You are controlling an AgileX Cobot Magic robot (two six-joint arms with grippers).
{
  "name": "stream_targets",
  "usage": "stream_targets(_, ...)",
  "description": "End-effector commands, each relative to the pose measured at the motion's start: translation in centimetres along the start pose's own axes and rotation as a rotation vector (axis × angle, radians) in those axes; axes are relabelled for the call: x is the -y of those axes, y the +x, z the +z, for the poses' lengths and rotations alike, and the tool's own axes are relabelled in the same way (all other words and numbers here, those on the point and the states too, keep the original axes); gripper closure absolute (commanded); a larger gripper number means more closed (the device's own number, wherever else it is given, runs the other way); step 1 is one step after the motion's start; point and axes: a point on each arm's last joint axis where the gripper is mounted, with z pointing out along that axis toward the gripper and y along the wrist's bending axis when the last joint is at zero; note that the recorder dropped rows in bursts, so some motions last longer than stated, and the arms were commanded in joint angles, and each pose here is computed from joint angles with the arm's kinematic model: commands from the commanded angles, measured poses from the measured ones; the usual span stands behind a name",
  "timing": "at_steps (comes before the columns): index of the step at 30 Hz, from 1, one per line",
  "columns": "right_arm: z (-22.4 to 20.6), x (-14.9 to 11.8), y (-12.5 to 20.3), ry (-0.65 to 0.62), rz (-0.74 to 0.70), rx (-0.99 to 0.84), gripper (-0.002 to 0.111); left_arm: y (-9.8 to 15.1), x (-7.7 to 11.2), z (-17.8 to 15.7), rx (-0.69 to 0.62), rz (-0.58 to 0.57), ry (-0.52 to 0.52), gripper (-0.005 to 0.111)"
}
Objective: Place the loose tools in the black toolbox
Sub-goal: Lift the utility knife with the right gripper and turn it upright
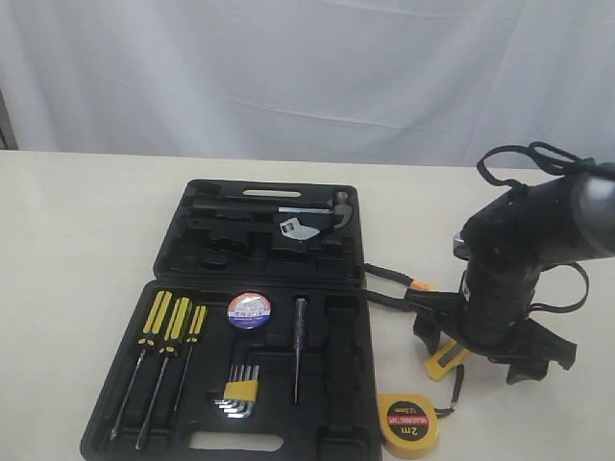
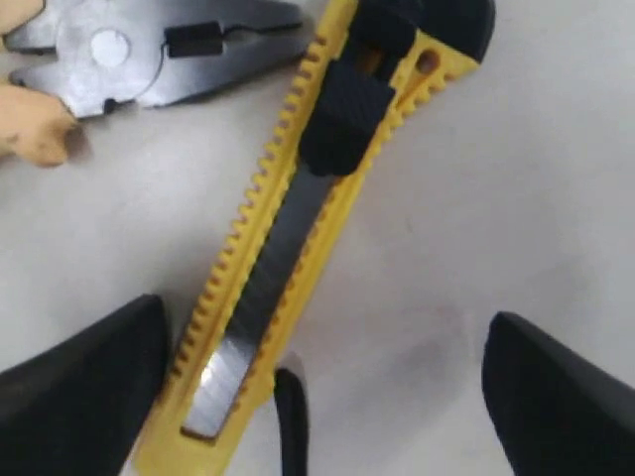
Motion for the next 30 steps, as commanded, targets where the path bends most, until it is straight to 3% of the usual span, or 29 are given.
stream_targets(1, 0.8, 0.6, 0.6, 0.045, 0.001, -0.045, 0.043, 0.0, 0.1, 0.0, 0.007, -0.011, 0.007, 0.107)
stream_targets(4, 0.8, 0.6, 0.5, 0.039, 0.006, -0.042, 0.053, 0.0, 0.1, 0.0, 0.007, -0.011, 0.007, 0.107)
stream_targets(9, 0.8, 0.6, 0.5, 0.04, 0.0, -0.041, 0.055, 0.0, 0.1, 0.0, 0.007, -0.011, 0.007, 0.107)
stream_targets(11, 0.8, 0.6, 0.5, 0.042, -0.02, -0.039, 0.065, 0.0, 0.1, 0.0, 0.007, -0.011, 0.007, 0.107)
stream_targets(16, 1.2, 1.7, -0.7, -0.014, -0.026, -0.073, 0.056, 0.0, 0.1, 0.0, 0.007, -0.011, 0.007, 0.107)
stream_targets(21, 1.8, 2.2, -1.2, -0.094, -0.069, -0.134, 0.056, 0.0, 0.1, 0.0, 0.007, -0.011, 0.007, 0.107)
stream_targets(30, 3.3, 2.2, -0.8, -0.068, -0.118, -0.172, 0.087, 0.0, 0.1, 0.0, 0.007, -0.011, 0.007, 0.107)
